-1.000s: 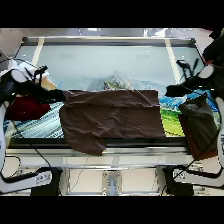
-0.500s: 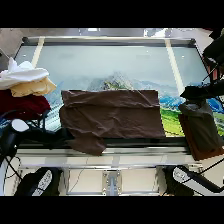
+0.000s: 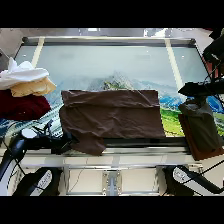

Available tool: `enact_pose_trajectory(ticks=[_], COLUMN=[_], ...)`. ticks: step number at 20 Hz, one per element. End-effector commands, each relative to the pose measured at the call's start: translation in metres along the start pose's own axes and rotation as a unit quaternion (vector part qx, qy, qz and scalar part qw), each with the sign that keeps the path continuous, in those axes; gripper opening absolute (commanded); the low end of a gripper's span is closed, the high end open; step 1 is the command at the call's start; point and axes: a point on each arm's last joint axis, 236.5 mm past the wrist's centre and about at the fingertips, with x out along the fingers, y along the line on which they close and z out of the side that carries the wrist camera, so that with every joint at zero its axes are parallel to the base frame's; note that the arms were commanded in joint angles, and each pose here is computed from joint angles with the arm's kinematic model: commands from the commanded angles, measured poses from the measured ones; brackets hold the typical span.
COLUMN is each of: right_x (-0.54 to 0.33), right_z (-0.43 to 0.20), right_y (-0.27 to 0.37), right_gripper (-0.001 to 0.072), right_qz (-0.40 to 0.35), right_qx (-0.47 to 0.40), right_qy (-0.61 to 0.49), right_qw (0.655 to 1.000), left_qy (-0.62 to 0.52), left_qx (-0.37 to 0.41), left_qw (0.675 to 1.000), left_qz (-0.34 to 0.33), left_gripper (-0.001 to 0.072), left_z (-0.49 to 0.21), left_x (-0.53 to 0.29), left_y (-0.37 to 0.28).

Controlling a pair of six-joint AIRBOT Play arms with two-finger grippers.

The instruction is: Fold the shirts.

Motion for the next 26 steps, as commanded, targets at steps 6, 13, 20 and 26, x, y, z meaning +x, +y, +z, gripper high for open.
enact_pose_trajectory(ticks=[6, 13, 20, 26], right_x=[-0.001, 0.000, 0.083, 0.117], right_z=[-0.001, -0.071, -0.236, -0.255], right_y=[0.004, -0.022, 0.007, 0.008], right_gripper=[0.0245, 0.0247, 0.0392, 0.0392], right_qz=[0.008, -0.028, 0.138, 0.131], right_qx=[0.002, 0.017, 0.302, 0.372], right_qy=[0.002, 0.118, 0.240, 0.203], right_qw=[1.000, 0.992, 0.912, 0.896], left_qy=[0.021, -0.003, -0.043, -0.043], left_qx=[0.014, 0.051, 0.084, 0.084], left_qw=[0.999, 0.996, 0.992, 0.992], left_qz=[-0.032, -0.071, -0.082, -0.082], left_gripper=[0.0202, 0.0012, 0.0012, 0.0012], left_z=[0.000, -0.003, 0.000, 0.001], left_x=[0.020, 0.005, -0.010, -0.010], left_y=[-0.016, -0.041, -0.053, -0.052])
